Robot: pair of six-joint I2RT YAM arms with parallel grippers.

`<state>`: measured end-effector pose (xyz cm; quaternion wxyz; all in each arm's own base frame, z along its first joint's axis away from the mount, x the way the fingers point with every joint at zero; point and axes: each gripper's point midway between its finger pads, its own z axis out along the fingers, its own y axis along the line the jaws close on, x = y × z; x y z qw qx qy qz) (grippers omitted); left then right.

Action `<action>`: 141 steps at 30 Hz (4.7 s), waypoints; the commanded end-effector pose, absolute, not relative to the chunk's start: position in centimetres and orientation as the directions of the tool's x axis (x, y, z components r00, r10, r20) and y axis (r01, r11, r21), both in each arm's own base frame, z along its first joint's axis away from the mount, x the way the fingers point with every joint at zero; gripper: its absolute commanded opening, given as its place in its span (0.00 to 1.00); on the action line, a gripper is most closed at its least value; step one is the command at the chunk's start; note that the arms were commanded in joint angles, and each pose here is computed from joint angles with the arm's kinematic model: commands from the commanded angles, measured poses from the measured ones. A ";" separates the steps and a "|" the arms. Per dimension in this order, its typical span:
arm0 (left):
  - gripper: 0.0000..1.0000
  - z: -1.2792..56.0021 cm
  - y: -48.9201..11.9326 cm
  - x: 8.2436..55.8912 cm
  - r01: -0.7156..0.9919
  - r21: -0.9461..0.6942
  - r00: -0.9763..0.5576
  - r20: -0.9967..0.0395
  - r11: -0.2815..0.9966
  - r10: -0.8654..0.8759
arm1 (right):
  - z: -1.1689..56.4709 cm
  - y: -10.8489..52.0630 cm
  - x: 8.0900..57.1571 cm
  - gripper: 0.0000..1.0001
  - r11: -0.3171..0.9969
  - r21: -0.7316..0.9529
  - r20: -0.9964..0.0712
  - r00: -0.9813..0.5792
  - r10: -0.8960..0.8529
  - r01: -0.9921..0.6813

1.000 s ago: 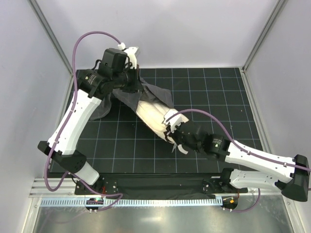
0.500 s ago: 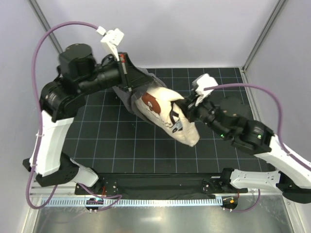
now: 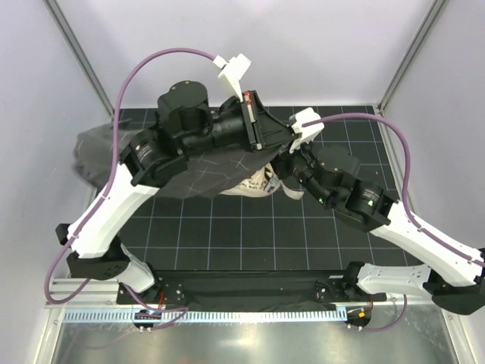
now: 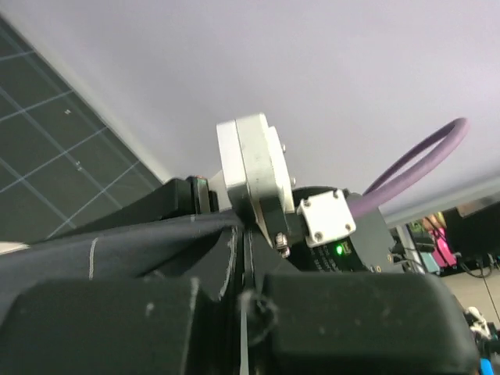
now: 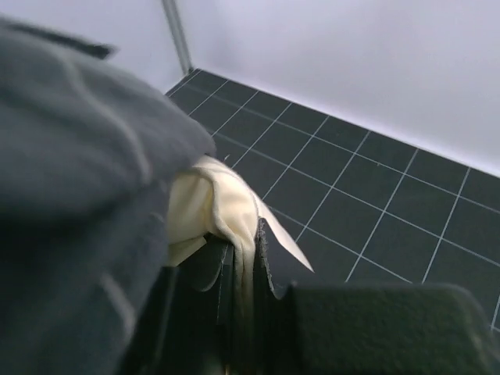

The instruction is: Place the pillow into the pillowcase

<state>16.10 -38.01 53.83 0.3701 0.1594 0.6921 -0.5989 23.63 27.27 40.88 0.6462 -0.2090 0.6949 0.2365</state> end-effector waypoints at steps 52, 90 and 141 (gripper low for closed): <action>0.91 45.4 -36.2 24.8 0.736 -0.410 -0.489 -0.872 0.539 0.004 | 31.3 17.7 22.3 0.04 0.756 0.534 -0.844 -0.296 0.447 -0.378; 0.69 18.1 -36.6 32.6 0.563 0.023 -0.487 -0.798 0.826 0.354 | 29.5 13.3 22.7 0.04 0.852 0.473 -0.866 -0.298 0.401 -0.227; 0.00 26.3 -31.7 28.6 0.451 -0.440 -0.764 -0.640 0.776 0.081 | 16.3 13.7 21.8 1.00 0.725 0.686 -0.582 -0.648 0.491 -0.067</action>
